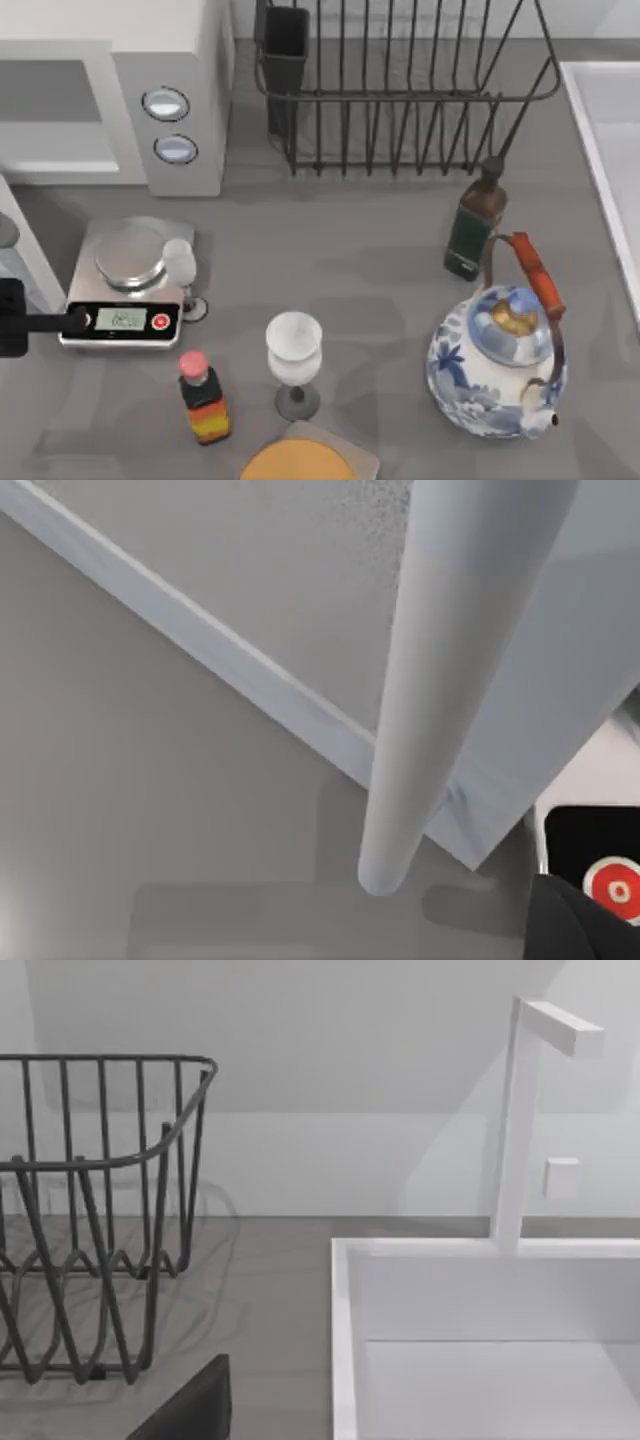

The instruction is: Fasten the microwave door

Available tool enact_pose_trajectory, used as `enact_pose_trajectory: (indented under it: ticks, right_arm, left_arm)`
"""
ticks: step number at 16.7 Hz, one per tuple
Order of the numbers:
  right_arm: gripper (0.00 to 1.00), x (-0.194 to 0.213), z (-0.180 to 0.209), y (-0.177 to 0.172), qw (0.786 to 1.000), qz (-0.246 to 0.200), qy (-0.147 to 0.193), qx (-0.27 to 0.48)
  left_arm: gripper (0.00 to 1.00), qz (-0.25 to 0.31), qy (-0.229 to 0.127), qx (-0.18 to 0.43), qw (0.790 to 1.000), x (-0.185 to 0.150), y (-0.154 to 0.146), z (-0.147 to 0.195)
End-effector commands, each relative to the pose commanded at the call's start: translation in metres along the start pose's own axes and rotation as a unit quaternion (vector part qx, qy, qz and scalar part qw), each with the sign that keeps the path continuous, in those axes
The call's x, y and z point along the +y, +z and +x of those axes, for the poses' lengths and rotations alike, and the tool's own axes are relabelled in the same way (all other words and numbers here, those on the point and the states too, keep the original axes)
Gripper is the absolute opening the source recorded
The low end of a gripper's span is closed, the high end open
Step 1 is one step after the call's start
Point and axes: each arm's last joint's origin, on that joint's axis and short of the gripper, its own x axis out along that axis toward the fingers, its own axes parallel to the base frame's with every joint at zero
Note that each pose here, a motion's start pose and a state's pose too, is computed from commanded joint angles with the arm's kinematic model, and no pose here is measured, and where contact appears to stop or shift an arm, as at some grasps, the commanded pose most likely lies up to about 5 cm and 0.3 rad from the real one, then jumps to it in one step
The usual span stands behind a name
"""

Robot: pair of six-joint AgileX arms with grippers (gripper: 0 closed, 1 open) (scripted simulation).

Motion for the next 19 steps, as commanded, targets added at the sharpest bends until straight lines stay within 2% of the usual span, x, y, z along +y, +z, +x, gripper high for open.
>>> enact_pose_trajectory:
  ticks: [5, 9, 12, 16, 19]
  right_arm:
    - [1.0, 0.0, 0.0, 0.0, 1.0, 0.0, 0.0, 0.0]
    - [1.0, 0.0, 0.0, 0.0, 1.0, 0.0, 0.0, 0.0]
    - [1.0, 0.0, 0.0, 0.0, 1.0, 0.0, 0.0, 0.0]
    - [1.0, 0.0, 0.0, 0.0, 1.0, 0.0, 0.0, 0.0]
    - [1.0, 0.0, 0.0, 0.0, 1.0, 0.0, 0.0, 0.0]
  left_arm:
    - [0.0, 0.002, 0.0, 0.004, 1.0, 0.002, 0.009, -0.001]
    - [0.0, 0.012, -0.007, -0.003, 1.0, 0.002, 0.05, 0.009]
    - [0.0, 0.013, -0.009, -0.012, 1.0, 0.0, 0.075, 0.039]
    - [0.0, 0.001, -0.002, -0.007, 1.0, -0.001, 0.07, 0.074]
    - [0.0, -0.001, -0.001, 0.0, 1.0, -0.002, 0.063, 0.08]
